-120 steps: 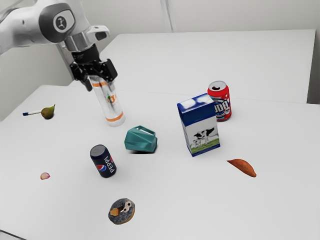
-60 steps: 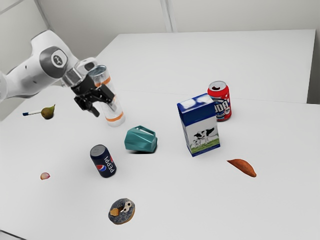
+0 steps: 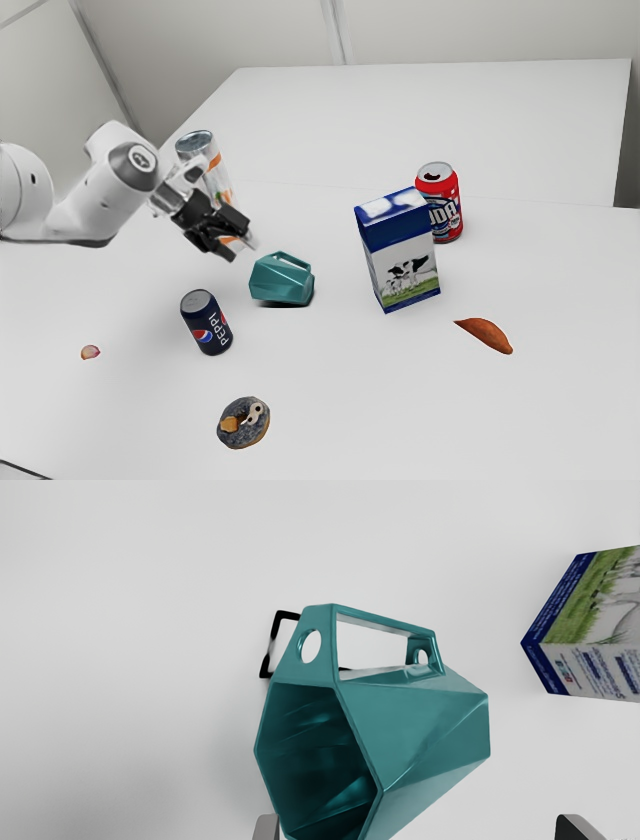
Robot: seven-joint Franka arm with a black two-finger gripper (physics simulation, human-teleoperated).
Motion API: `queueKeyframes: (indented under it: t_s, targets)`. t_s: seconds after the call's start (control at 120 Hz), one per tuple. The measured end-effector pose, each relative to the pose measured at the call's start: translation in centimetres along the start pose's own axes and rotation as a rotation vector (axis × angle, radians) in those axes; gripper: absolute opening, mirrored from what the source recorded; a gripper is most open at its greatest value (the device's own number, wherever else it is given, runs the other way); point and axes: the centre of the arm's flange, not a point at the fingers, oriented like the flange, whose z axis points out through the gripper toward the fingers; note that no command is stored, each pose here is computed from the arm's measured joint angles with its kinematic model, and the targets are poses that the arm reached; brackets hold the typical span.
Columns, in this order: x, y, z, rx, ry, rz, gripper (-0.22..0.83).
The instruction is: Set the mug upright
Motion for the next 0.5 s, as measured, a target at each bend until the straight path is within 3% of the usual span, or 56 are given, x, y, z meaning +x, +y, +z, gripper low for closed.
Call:
queueKeyframes:
  t_s: [0.5]
  targets:
    - [-0.4,-1.5,5.0,-0.189,-0.042,0.053,0.62]
